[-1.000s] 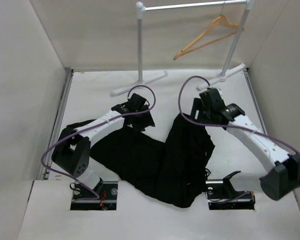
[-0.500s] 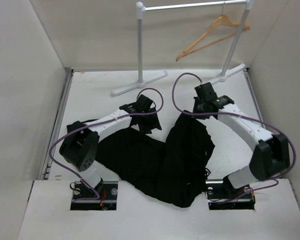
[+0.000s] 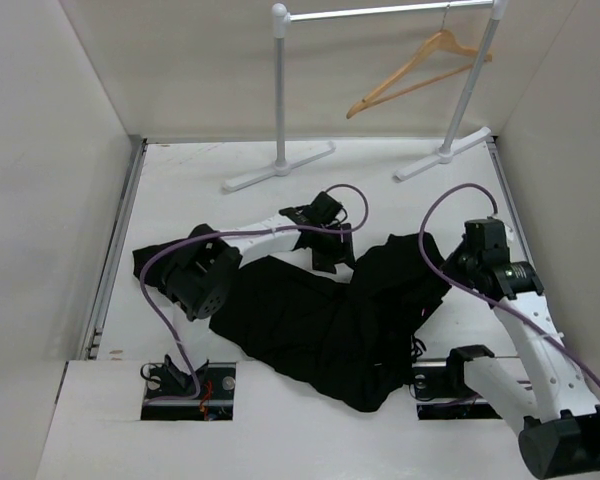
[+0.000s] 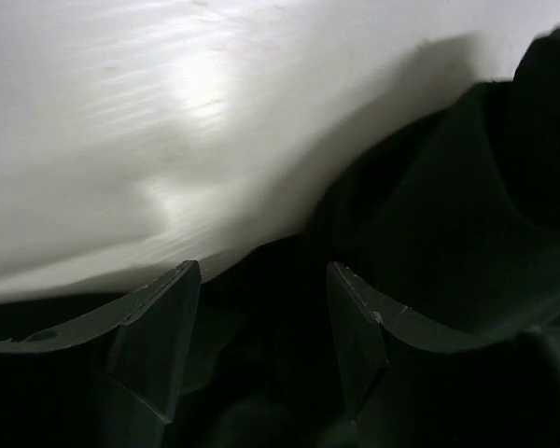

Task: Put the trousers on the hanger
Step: Flatten out the trousers at the center of the board.

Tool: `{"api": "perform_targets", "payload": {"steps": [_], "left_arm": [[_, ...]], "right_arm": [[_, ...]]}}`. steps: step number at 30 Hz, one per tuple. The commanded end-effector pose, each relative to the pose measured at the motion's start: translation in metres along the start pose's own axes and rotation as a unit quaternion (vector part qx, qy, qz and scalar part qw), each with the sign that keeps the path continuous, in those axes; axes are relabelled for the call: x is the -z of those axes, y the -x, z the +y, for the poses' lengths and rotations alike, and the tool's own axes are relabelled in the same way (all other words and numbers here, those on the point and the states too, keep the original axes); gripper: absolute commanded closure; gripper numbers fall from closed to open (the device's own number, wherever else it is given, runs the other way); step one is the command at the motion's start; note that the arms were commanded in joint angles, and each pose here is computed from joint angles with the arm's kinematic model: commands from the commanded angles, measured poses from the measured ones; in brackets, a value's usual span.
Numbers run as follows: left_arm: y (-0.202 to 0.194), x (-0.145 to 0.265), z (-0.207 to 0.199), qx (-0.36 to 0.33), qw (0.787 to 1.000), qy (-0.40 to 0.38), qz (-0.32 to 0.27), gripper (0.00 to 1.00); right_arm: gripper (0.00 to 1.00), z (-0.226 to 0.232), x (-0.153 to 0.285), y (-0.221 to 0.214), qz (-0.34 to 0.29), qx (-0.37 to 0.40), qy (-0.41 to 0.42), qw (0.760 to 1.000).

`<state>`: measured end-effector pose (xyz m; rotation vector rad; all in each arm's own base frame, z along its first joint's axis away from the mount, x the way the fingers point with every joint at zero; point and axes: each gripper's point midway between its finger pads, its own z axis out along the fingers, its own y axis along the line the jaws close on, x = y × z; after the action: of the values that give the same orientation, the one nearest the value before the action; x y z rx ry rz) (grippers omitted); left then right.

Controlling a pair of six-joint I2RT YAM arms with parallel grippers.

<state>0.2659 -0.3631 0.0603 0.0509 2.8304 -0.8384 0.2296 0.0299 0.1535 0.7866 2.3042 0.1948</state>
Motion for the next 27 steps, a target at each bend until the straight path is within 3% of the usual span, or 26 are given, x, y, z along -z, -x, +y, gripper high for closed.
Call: {"api": "perform_targets", "payload": {"steps": [1,8,9,12,16,20,23,27], "left_arm": [[-0.013,-0.006,-0.033,-0.054,0.997,-0.046,0.027,0.46],[-0.058,-0.044,-0.049,-0.096,0.989,-0.053,0.1,0.52],[-0.062,-0.048,-0.052,-0.1,0.988,-0.059,0.104,0.58],[-0.054,-0.054,-0.053,-0.095,0.99,-0.053,0.09,0.92],[0.033,-0.015,-0.003,-0.035,0.998,0.024,-0.054,1.0],[0.116,0.079,0.07,0.054,0.975,0.081,-0.199,1.0],[0.141,0.151,0.107,0.1,0.949,0.112,-0.277,1.0],[0.14,0.221,0.124,0.123,0.918,0.13,-0.354,1.0]], "right_arm": [[1.0,-0.01,0.005,-0.004,0.0,-0.045,-0.003,0.999],[1.0,0.005,0.008,0.009,-0.008,-0.051,0.029,0.998],[0.99,0.009,0.008,0.011,-0.008,-0.05,0.034,0.998],[0.99,0.022,0.008,0.014,-0.008,-0.044,0.053,0.998],[0.99,0.037,0.005,0.016,-0.003,-0.037,0.072,0.997],[0.99,0.056,-0.004,0.023,-0.001,-0.023,0.084,0.996],[0.99,0.068,-0.014,0.035,-0.005,-0.016,0.082,0.996],[0.99,0.083,-0.025,0.05,-0.011,-0.014,0.084,0.996]]}}
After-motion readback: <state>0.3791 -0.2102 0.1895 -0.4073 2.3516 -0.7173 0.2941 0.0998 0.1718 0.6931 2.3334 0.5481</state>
